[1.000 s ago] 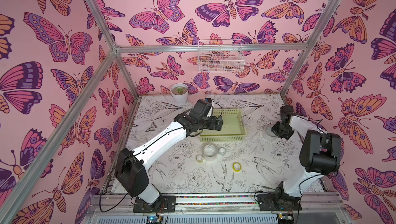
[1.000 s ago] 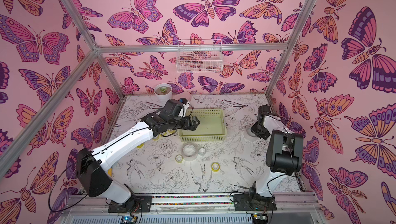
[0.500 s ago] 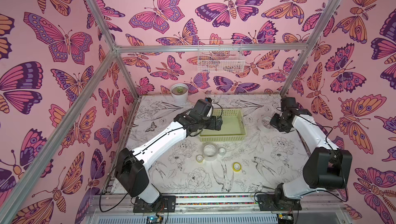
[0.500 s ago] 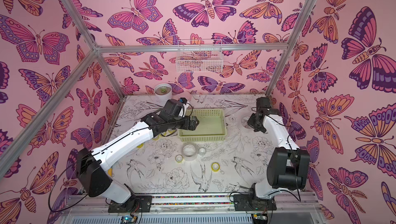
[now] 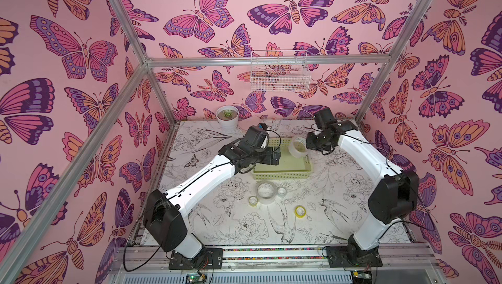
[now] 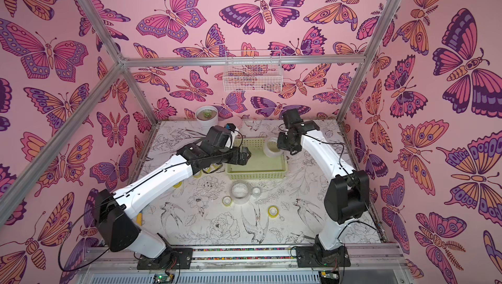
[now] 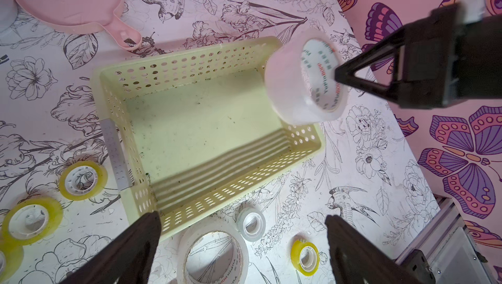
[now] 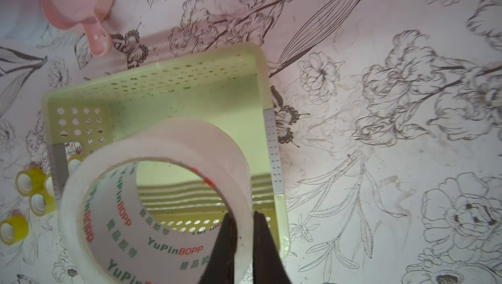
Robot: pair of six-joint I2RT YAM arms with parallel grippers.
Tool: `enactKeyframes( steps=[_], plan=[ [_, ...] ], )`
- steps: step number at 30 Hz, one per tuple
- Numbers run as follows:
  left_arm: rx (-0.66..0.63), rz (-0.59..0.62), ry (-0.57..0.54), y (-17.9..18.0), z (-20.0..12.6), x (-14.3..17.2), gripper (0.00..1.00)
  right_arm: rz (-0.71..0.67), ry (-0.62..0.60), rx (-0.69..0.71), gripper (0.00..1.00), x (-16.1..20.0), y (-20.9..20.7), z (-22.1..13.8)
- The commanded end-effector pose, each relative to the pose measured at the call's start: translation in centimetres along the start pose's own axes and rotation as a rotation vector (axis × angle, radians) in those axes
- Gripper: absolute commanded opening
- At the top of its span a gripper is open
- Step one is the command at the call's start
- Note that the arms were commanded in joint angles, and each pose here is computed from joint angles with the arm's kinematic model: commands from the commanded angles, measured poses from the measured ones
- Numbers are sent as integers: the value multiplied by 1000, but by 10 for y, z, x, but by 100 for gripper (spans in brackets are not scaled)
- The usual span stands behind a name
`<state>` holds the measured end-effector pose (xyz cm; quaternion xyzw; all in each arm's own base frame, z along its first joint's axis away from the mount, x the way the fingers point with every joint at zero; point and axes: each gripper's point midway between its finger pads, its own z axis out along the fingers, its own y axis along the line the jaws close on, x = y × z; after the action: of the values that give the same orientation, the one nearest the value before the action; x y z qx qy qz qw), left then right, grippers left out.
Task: Put the transparent tape into the storage box
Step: Place the tape in the storage box.
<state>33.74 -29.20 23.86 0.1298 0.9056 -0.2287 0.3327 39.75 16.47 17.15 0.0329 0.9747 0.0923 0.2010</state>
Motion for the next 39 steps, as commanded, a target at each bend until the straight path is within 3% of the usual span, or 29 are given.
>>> enactKeyframes(
  steps=[1, 13, 26, 30, 35, 39],
  plan=[
    [-20, 2, -16, 7, -7, 1, 100, -6, 55, 4, 0, 12, 6, 12],
    [-32, -7, -12, 11, -7, 4, 100, -17, 160, 75, 0, 46, -11, 60],
    [-23, -8, -9, 10, -7, 4, 100, -20, 211, 151, 0, 65, -28, 82],
    [-28, -9, -10, 11, -8, 5, 100, -18, 217, 156, 15, 66, -29, 83],
    [-29, -10, -11, 11, -9, 6, 100, -9, 205, 156, 17, 63, -28, 78],
    [-32, -9, -13, 12, -9, 5, 100, -1, 190, 148, 27, 59, -25, 67]
  ],
)
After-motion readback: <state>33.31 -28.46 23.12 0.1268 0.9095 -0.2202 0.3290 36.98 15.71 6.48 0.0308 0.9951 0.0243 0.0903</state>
